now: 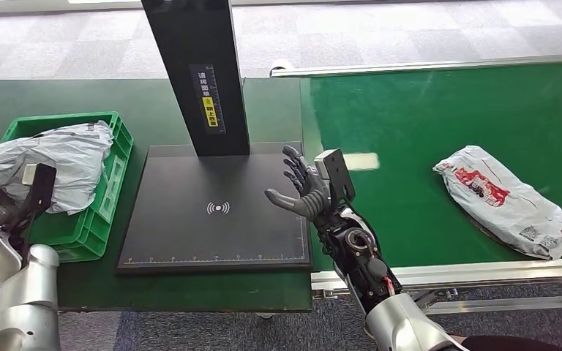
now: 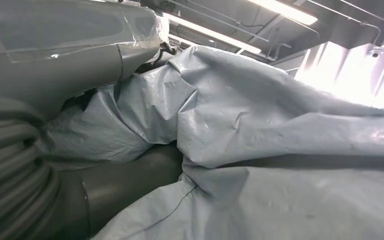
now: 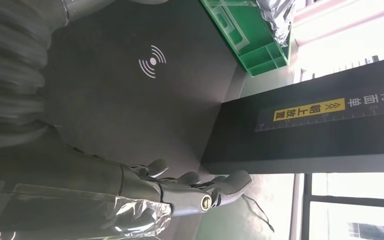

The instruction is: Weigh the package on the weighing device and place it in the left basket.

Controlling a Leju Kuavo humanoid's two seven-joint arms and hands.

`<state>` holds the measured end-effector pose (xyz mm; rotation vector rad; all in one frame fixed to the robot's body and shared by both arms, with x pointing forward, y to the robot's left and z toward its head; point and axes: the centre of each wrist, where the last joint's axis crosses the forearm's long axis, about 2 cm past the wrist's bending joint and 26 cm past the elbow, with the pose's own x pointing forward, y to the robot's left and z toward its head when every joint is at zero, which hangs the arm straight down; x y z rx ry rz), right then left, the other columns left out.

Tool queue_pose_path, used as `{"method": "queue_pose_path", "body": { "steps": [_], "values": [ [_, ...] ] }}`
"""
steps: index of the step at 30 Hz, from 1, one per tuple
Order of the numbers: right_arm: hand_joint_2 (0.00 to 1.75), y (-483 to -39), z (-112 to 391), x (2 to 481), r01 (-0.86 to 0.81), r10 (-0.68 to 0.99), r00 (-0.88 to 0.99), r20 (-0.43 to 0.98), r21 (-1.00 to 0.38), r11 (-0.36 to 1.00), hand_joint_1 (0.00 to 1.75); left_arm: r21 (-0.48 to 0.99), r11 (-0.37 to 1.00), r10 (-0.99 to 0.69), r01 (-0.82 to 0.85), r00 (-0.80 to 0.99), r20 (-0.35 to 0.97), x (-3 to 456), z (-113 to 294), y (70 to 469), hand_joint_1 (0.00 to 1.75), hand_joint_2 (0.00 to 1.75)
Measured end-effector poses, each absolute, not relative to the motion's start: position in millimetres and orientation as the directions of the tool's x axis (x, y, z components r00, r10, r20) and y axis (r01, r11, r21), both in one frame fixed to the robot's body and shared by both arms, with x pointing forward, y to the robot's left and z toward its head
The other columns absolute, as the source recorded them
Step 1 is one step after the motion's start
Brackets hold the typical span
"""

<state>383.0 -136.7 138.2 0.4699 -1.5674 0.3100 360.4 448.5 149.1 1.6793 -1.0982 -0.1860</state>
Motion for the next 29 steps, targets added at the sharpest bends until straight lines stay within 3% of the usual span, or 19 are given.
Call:
{"method": "queue_pose_path", "body": {
  "steps": [1, 2, 5, 6, 12, 17, 20, 29],
  "values": [
    [1.75, -137, 138, 383, -0.476, -0.106, -0.008, 0.994, 0.089, 0.875, 0.0, 0.825, -0.006, -0.734, -0.565, 0.563, 0.38, 360, 149, 449, 1.33, 1.75],
    [1.75, -137, 138, 383, -0.476, -0.106, -0.009, 0.994, 0.089, 0.875, 0.0, 0.826, -0.007, -0.735, -0.563, 0.563, 0.377, 361, 149, 449, 1.1, 1.75],
    [1.75, -137, 138, 383, -0.476, -0.106, -0.007, 0.994, 0.089, 0.875, 0.0, 0.827, -0.008, -0.738, -0.562, 0.562, 0.374, 360, 149, 450, 0.1, 1.75],
    [1.75, -137, 138, 382, -0.476, -0.105, -0.007, 0.994, 0.089, 0.875, 0.0, 0.825, -0.006, -0.741, -0.565, 0.557, 0.376, 360, 149, 451, 0.0, 1.75],
    [1.75, -136, 138, 380, -0.477, -0.095, -0.012, 0.995, 0.078, 0.875, 0.0, 0.728, -0.004, -0.861, -0.686, 0.373, 0.346, 348, 167, 455, 0.0, 1.75],
    [1.75, -134, 137, 379, -0.477, -0.095, -0.015, 0.995, 0.076, 0.876, 0.0, 0.475, 0.011, -0.924, -0.88, 0.173, 0.342, 326, 191, 459, 0.0, 1.75],
    [1.75, -134, 137, 378, -0.474, -0.094, -0.018, 0.995, 0.075, 0.877, 0.0, 0.358, -0.015, -0.911, -0.934, 0.16, 0.379, 313, 205, 457, 0.0, 1.75],
    [1.75, -131, 137, 378, -0.474, -0.116, -0.047, 0.992, 0.08, 0.877, 0.0, 0.199, -0.124, -0.92, -0.972, 0.187, 0.344, 285, 242, 451, 0.0, 1.75]
  ]
}}
